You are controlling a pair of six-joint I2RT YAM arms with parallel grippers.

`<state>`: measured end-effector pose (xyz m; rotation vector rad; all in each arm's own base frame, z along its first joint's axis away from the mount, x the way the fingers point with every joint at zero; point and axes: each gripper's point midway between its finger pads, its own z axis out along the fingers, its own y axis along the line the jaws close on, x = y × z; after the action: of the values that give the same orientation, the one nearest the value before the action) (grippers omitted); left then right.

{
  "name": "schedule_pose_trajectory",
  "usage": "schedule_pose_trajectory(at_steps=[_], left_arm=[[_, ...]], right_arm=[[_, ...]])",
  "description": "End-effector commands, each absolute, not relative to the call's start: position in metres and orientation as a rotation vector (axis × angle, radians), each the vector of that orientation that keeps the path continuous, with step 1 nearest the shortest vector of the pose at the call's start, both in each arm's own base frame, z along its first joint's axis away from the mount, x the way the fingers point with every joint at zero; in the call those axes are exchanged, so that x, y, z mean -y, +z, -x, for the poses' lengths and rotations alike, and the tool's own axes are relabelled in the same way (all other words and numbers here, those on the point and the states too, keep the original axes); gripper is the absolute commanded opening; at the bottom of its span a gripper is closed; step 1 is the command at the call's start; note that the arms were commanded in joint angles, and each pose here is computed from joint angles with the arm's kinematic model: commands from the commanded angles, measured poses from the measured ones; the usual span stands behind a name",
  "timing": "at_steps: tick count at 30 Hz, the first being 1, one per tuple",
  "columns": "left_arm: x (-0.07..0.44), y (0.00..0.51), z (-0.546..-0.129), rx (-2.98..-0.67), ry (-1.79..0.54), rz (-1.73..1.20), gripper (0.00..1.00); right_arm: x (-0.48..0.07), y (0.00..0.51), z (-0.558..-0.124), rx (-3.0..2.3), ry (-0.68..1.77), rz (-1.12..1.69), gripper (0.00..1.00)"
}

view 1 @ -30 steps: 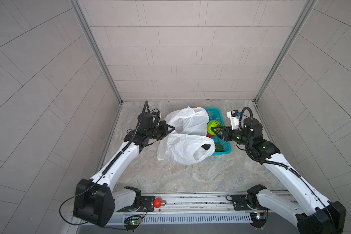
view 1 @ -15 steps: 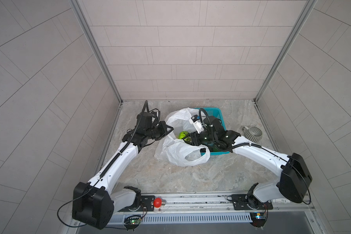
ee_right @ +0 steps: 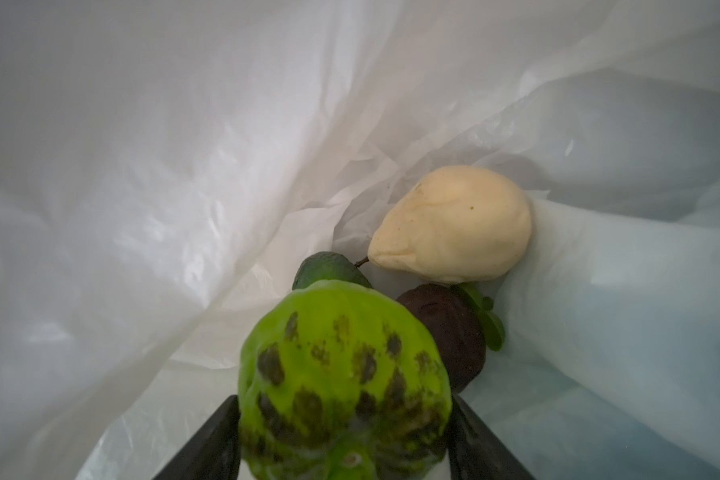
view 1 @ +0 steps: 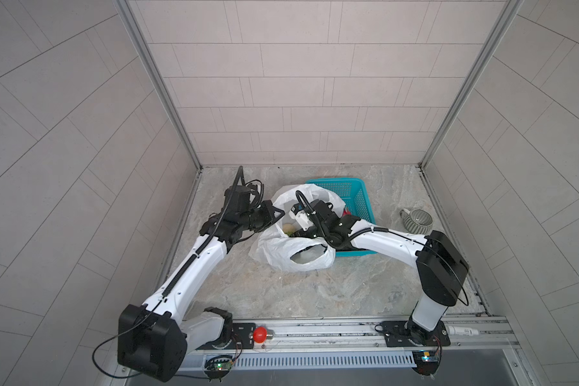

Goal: Place the fruits into the plastic bag
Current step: 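Carry the lime-green spotted fruit with the right gripper into the bag and release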

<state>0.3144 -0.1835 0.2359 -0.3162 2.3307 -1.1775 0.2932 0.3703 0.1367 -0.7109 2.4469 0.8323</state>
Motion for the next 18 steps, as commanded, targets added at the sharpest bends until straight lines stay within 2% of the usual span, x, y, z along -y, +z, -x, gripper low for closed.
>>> schedule_pose_trajectory(at_steps=[1,2,3,4,18], left_arm=[[0.182,0.241,-0.314,-2.312,-1.164,0.298,0.0],[0.182,0.24,-0.315,-2.313,-1.161,0.304,0.0],[0.181,0.239,-0.315,-2.315,-1.156,0.311,0.0],[0.181,0.238,-0.315,-2.317,-1.154,0.313,0.0],[0.177,0.233,-0.317,-2.312,-1.135,0.354,0.0]], right_arm=[[-0.353,0.155,-0.302,-2.41,0.738,0.679,0.76],[-0.348,0.157,-0.303,-2.407,0.731,0.664,0.77],[-0.343,0.16,-0.305,-2.401,0.725,0.648,0.95],[-0.339,0.162,-0.306,-2.397,0.721,0.637,0.99],[-0.277,0.217,-0.313,-2.254,0.756,0.501,0.94]])
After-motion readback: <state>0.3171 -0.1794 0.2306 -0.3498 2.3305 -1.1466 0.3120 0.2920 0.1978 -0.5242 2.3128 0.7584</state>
